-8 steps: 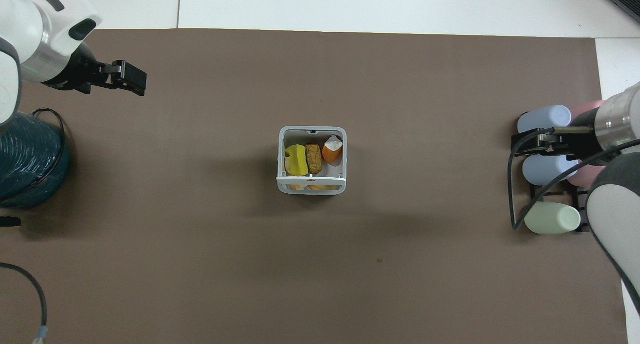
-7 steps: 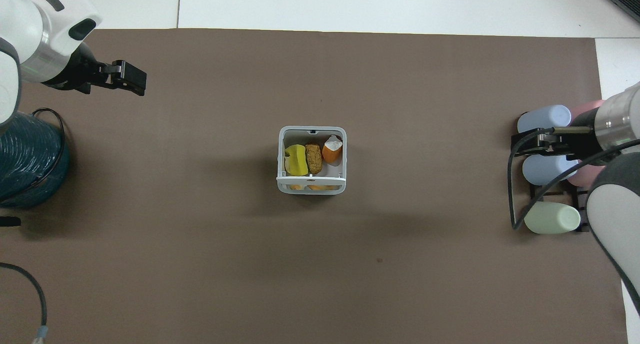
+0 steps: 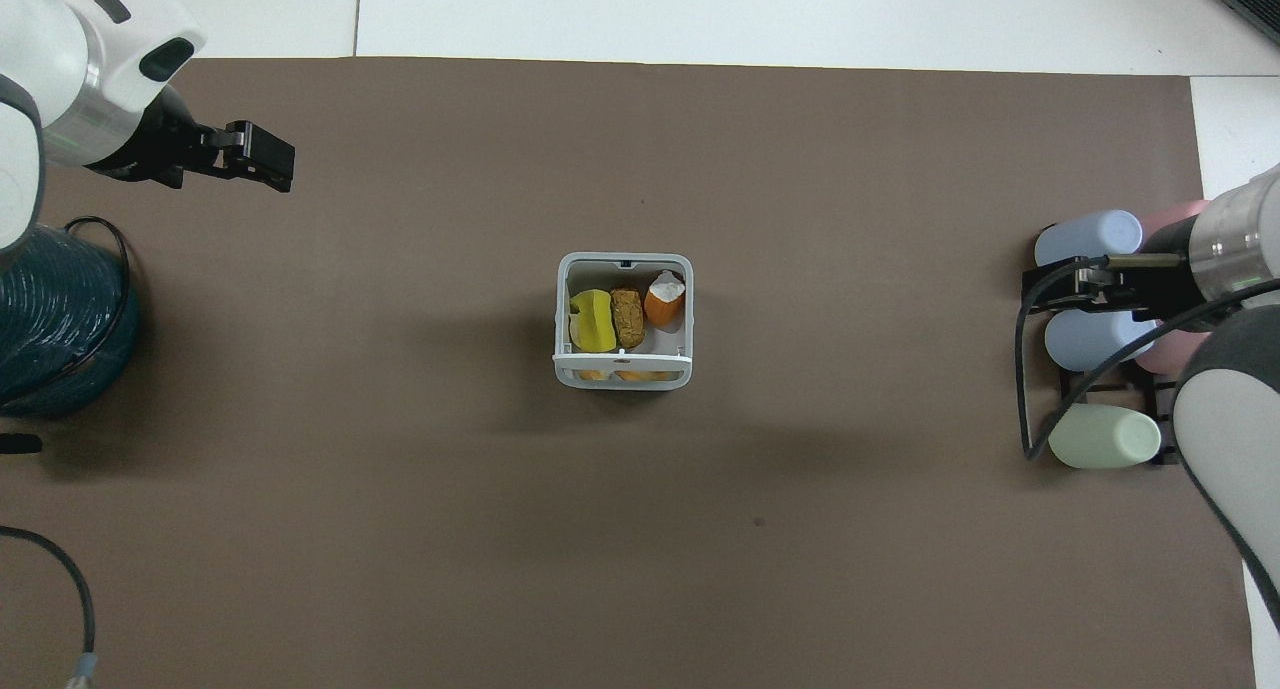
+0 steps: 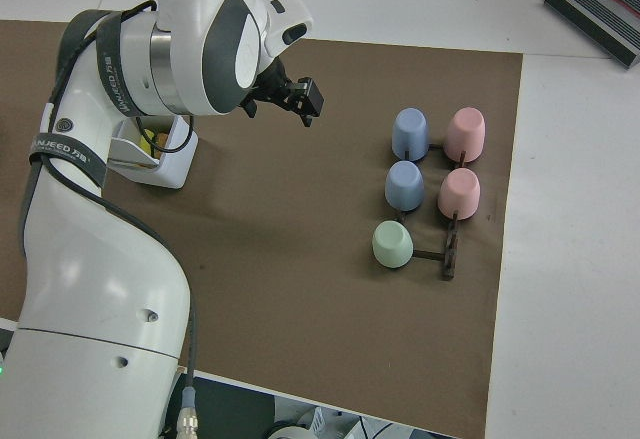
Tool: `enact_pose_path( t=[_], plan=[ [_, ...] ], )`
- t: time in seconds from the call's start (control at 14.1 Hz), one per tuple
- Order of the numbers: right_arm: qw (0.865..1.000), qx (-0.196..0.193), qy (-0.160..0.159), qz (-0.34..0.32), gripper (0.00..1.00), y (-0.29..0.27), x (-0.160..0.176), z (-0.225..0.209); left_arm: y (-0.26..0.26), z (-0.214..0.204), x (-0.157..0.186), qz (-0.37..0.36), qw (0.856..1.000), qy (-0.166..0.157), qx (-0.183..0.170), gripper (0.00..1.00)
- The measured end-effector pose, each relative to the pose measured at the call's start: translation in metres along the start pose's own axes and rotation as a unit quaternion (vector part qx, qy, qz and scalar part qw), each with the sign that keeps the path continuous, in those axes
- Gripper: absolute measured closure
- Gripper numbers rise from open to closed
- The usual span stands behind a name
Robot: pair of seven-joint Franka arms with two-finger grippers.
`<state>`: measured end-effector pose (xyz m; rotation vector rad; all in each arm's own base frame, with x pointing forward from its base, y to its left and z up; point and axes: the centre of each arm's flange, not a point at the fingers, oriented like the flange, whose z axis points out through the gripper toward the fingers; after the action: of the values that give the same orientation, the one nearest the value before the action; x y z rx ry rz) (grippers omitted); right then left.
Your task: Close trash can lid
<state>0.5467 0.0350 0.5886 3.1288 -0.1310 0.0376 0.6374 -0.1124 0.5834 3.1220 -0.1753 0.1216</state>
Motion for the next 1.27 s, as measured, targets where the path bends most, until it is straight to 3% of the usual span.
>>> enact_pose_path(
  t=[0.49,0.64,0.85,0.92,1.06,1.13,1.27],
  plan=[
    [1.000,0.000,0.000,0.000,0.00,0.000,0.000,0.000,0.112,0.018,-0.039,0.002,0.999,-0.032,-0.003,0.00],
    [1.000,0.000,0.000,0.000,0.00,0.000,0.000,0.000,0.150,0.020,-0.058,-0.002,0.999,-0.040,-0.004,0.04],
    [1.000,0.000,0.000,0.000,0.00,0.000,0.000,0.000,0.191,0.026,-0.085,-0.020,0.998,-0.059,-0.016,0.40],
    [1.000,0.000,0.000,0.000,0.00,0.000,0.000,0.000,0.202,0.027,-0.092,-0.024,0.998,-0.064,-0.018,0.40],
    [1.000,0.000,0.000,0.000,0.00,0.000,0.000,0.000,0.225,0.026,-0.107,-0.032,0.997,-0.068,-0.019,0.57],
    [1.000,0.000,0.000,0.000,0.00,0.000,0.000,0.000,0.236,0.026,-0.114,-0.038,0.997,-0.069,-0.018,0.57],
    [1.000,0.000,0.000,0.000,0.00,0.000,0.000,0.000,0.256,0.028,-0.129,-0.043,0.996,-0.072,-0.015,0.69]
  ],
)
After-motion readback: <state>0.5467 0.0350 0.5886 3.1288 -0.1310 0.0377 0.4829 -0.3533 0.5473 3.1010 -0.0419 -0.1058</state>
